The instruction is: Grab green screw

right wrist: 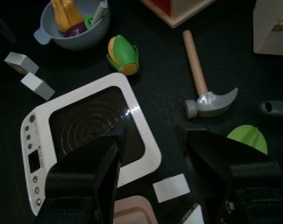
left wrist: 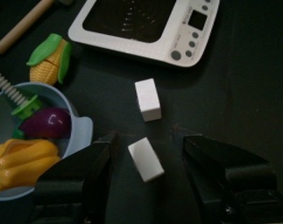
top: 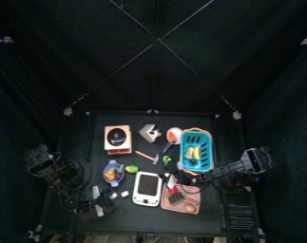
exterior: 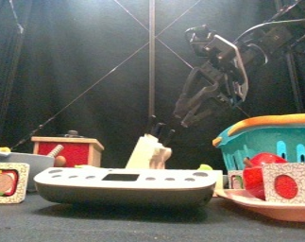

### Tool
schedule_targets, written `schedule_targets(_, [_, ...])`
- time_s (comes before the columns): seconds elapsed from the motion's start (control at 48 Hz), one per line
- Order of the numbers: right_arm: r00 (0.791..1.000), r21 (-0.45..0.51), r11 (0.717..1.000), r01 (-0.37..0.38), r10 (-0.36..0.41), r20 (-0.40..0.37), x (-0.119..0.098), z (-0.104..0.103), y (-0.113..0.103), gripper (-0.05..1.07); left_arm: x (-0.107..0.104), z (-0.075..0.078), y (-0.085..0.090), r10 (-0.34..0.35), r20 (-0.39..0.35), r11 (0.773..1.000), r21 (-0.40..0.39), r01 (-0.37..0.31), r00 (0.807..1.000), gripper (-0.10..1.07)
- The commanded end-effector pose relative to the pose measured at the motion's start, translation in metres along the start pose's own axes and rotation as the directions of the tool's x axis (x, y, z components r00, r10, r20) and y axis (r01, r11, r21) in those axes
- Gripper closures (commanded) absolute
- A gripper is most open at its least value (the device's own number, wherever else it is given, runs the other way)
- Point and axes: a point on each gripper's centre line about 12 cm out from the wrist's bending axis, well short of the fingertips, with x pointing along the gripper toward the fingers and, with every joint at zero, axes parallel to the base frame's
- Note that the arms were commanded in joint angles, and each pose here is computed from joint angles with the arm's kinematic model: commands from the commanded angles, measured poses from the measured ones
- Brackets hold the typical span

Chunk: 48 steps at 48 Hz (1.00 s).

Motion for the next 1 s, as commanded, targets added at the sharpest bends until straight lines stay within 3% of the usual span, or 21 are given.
schedule_targets(0.0, [0.999,0.015,1.000,-0.015,0.014,0.029,-0.004,0.011,0.004,0.19,-0.004,0.021,-0.003,-0.020,0.023,0.999,-0.046,0.021,1.000,0.11])
schedule_targets(0.188, [0.999,0.014,1.000,-0.016,0.015,0.031,-0.004,0.012,0.004,0.19,-0.002,0.054,0.002,-0.058,0.032,0.997,-0.048,0.059,0.998,0.11])
schedule_targets(0.458, [1.000,0.013,1.000,-0.014,0.014,0.028,-0.003,0.011,0.004,0.19,0.002,0.109,0.022,-0.231,0.014,0.970,-0.078,0.231,0.973,0.11])
schedule_targets(0.562, [1.000,0.013,1.000,-0.014,0.014,0.028,-0.003,0.011,0.004,0.19,-0.004,0.127,0.039,-0.250,0.040,0.963,-0.093,0.253,0.967,0.11])
schedule_targets(0.729, [1.000,0.013,1.000,-0.013,0.012,0.029,-0.003,0.011,0.004,0.19,-0.020,0.148,0.074,-0.176,0.102,0.978,-0.092,0.185,0.979,0.11])
schedule_targets(0.875, [1.000,0.012,1.000,-0.013,0.013,0.027,-0.003,0.011,0.004,0.19,-0.035,0.159,0.107,-0.028,0.116,0.996,-0.077,0.037,0.993,0.11])
schedule_targets(0.979, [1.000,0.011,1.000,-0.013,0.012,0.026,-0.002,0.010,0.004,0.19,-0.044,0.165,0.125,0.085,0.099,0.995,-0.055,-0.080,0.991,0.11])
